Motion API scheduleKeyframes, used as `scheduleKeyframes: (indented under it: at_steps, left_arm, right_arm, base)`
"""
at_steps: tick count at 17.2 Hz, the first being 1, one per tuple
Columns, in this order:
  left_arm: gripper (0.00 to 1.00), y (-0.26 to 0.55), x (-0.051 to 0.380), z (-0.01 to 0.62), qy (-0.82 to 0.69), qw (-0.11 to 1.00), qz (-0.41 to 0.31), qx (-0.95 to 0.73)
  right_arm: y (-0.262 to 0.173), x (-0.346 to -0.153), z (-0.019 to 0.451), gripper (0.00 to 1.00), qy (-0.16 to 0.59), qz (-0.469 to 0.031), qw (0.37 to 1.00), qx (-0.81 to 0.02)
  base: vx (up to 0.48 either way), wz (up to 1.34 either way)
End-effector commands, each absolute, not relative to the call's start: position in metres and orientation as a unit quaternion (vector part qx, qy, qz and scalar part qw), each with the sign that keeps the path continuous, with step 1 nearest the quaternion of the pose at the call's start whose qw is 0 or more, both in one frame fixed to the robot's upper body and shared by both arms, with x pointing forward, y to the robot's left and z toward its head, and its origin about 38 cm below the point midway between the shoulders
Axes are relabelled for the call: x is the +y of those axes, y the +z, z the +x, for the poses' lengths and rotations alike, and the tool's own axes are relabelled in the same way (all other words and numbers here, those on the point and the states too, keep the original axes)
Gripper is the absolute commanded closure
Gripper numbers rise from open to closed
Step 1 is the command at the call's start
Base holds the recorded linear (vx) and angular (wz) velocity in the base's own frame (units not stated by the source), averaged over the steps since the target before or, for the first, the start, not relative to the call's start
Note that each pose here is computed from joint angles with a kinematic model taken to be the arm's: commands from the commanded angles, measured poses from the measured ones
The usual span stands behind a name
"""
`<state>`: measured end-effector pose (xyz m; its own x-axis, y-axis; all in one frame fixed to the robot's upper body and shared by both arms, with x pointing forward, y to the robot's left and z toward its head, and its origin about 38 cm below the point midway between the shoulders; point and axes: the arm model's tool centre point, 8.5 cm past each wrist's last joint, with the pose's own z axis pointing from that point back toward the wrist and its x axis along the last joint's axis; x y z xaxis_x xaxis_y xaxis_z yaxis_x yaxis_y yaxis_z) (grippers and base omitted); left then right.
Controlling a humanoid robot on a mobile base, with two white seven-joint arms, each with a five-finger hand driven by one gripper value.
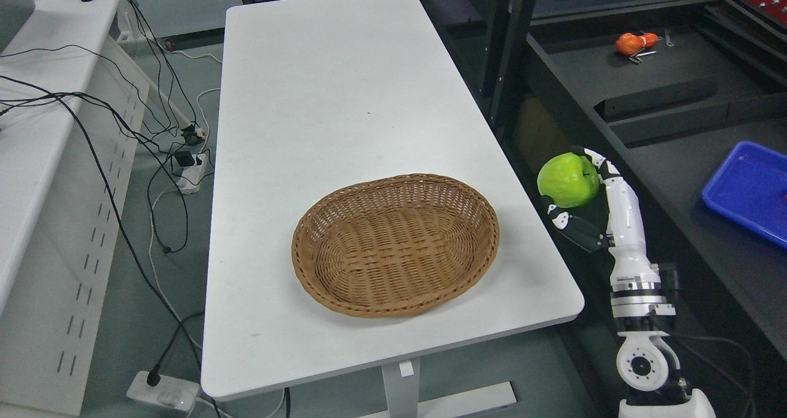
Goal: Place green apple on left shelf middle layer
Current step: 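Hold the apple while the robot turns toward the black fruit shelf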
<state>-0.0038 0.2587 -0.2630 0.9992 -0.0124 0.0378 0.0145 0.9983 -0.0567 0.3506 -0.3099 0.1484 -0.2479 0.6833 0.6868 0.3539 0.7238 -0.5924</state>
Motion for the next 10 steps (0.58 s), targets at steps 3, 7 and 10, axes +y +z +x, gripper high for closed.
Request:
scheduleKeyframes:
  at_steps: [3, 7, 10]
  left_arm:
    - [0.00, -0.2621, 0.2700, -0.0038, -0.007, 1.000, -0.020, -0.018]
    - [0.00, -0.2621, 0.2700, -0.0038, -0.007, 1.000, -0.020, -0.018]
    - [0.00, -0.2621, 0.2700, -0.0038, -0.007, 1.000, -0.020, -0.018]
  right_arm:
    - [0.1561, -0.3155, 0.3543, 1.00, 0.175, -0.341, 0.503, -0.774]
    - [0.1548, -0.3148, 0.3544, 1.00, 0.180, -0.337, 0.506, -0.773]
    - [0.1549, -0.3151, 0.3544, 1.00, 0.181, -0.338, 0.506, -0.773]
  base:
    - [-0.284, -0.04]
    - [-0.327, 0.15]
    - [-0.409, 0.20]
